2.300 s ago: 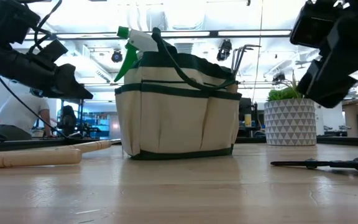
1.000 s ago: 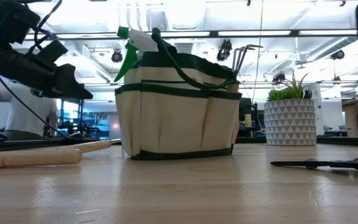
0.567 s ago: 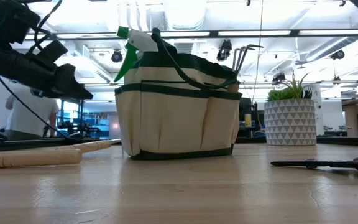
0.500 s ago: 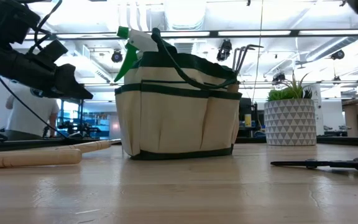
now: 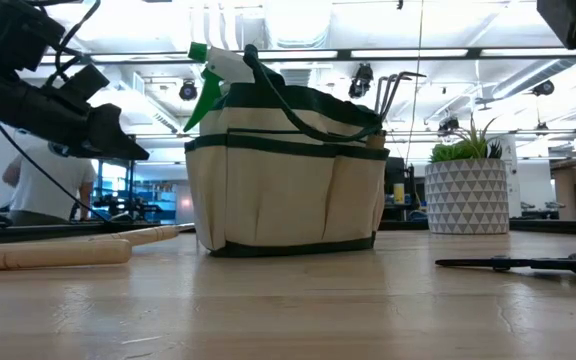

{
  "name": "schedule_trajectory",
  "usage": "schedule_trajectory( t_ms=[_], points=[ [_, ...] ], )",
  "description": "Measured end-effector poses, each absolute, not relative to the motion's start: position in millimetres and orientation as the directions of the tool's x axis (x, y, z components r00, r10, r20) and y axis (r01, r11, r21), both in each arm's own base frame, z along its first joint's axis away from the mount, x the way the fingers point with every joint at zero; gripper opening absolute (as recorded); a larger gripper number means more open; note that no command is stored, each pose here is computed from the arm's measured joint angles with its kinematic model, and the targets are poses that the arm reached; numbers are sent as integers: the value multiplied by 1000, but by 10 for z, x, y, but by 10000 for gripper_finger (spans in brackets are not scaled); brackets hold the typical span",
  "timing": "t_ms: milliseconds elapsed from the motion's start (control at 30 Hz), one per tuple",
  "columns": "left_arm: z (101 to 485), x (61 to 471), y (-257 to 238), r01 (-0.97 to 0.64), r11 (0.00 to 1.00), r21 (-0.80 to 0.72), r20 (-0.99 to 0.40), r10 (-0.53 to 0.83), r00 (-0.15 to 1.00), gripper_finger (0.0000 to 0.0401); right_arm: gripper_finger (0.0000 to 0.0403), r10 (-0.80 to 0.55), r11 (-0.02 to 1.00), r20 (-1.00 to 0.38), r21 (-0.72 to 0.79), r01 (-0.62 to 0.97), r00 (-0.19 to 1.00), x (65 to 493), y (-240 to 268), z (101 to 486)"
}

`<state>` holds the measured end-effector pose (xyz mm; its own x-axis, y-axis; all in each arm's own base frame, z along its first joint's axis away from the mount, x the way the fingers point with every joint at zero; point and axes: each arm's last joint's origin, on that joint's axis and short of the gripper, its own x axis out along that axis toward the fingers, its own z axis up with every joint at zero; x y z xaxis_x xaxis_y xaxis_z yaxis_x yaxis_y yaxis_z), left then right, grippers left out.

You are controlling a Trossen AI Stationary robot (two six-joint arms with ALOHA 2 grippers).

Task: Pick & Place Garden tools in Gardening bag
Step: Put the green shears into the green gardening bag

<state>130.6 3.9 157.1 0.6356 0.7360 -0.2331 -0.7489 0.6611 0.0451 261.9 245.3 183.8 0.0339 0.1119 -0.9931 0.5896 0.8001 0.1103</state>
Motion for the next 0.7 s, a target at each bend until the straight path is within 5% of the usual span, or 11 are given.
schedule_trajectory(
  t_ms=[700],
  points=[
    [1570,1305,39,-749,661,47,-234,736,635,186,103,110,816,-992,56,576,-60,2674,2528,1465]
  ],
)
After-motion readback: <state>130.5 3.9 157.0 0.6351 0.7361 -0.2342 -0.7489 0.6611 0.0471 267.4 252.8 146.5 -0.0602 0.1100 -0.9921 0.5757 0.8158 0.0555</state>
